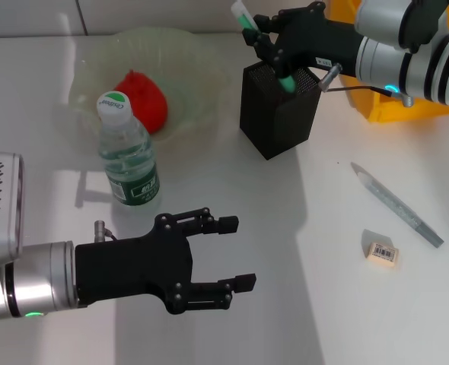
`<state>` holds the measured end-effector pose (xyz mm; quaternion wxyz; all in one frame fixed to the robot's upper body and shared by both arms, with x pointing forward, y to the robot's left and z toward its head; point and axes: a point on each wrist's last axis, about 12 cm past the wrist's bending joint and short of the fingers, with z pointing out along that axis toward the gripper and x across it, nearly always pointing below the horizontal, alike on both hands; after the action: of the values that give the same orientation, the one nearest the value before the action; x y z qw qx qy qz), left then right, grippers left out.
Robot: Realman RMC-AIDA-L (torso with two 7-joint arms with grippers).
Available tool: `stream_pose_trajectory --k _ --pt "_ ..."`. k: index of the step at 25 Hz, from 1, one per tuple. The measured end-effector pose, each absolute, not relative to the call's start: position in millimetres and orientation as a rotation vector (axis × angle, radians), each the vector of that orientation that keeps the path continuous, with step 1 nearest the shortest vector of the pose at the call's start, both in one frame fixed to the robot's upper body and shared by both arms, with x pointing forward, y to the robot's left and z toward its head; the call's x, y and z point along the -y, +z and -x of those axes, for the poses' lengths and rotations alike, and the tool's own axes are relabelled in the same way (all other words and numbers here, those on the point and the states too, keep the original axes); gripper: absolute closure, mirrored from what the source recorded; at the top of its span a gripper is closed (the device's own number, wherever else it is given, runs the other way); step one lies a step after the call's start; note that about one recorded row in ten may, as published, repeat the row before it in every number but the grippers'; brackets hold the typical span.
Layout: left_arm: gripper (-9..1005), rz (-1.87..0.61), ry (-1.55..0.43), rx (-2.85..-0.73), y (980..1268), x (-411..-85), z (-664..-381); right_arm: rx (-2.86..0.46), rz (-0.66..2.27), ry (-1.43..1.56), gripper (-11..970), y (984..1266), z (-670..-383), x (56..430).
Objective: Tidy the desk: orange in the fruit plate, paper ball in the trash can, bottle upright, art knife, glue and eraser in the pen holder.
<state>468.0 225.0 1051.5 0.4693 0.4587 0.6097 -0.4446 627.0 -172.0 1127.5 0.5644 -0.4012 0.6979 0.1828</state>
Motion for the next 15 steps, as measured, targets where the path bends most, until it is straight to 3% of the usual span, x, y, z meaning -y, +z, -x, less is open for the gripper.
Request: stream_pose_trajectory --k 6,15 --pt "213 -1.128 -1.092 -1.491 1052 -224 -469 -1.654 0.933 0.441 653 1123 -622 177" --pt "213 -1.126 -1.090 -1.492 1052 -226 -468 -1.595 0.868 0.558 454 1144 -605 188"
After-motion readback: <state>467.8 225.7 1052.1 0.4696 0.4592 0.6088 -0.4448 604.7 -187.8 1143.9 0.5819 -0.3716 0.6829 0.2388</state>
